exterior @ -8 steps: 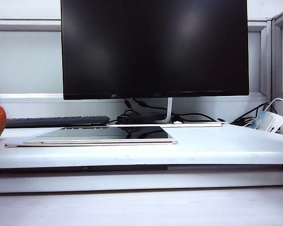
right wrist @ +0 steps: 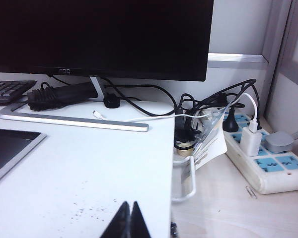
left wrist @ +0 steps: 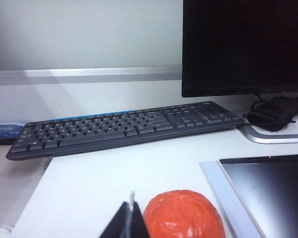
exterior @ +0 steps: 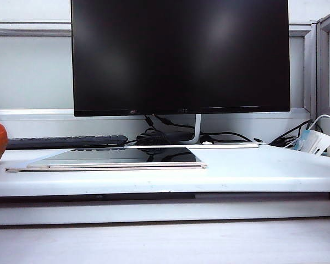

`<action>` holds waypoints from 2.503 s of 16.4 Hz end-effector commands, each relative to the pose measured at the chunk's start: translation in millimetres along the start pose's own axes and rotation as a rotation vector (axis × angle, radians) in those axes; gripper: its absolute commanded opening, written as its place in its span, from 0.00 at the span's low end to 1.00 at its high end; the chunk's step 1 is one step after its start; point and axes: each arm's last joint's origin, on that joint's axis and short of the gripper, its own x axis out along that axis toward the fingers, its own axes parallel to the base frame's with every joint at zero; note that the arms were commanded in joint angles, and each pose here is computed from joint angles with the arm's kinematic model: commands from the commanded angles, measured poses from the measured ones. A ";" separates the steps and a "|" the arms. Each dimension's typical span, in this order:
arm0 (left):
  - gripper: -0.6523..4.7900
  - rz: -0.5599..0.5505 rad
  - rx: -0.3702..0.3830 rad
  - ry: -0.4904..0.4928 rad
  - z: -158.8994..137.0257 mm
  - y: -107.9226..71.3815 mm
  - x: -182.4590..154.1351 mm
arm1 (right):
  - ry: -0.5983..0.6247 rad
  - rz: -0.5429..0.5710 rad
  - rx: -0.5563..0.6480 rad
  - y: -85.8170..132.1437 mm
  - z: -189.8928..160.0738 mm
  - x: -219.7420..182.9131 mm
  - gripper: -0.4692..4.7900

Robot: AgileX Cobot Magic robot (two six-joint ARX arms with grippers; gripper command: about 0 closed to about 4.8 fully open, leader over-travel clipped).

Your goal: Place the orange on the center of the mirror.

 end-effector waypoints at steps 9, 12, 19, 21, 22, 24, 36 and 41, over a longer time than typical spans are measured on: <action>0.11 -0.169 -0.343 -0.099 14.1 -4.4 -1.3 | 0.135 0.638 0.259 17.6 -7.3 -5.8 0.09; 0.11 -0.219 -0.341 -0.121 35.4 -6.2 -5.0 | 0.132 0.619 0.257 17.1 -7.4 -5.4 0.09; 1.00 -0.250 -0.104 0.122 112.4 -2.8 56.1 | 0.132 0.614 0.257 16.9 -7.4 -5.4 0.09; 1.00 -0.239 -0.103 0.246 101.1 0.7 91.4 | 0.129 0.596 0.256 16.5 -7.4 -5.1 0.09; 1.00 -0.227 -0.072 0.347 83.3 3.6 117.3 | 0.120 0.581 0.253 16.1 -6.7 -4.7 0.09; 1.00 -0.223 -0.108 0.476 57.5 5.1 136.2 | 0.104 0.561 0.247 15.6 -5.4 -4.4 0.09; 0.46 -0.221 -0.173 0.892 10.1 3.9 127.1 | 0.093 0.487 0.246 13.7 -5.1 -3.2 0.09; 0.11 -0.480 -0.337 0.638 31.5 -4.1 142.8 | 0.092 0.488 0.246 13.7 -5.0 -3.2 0.09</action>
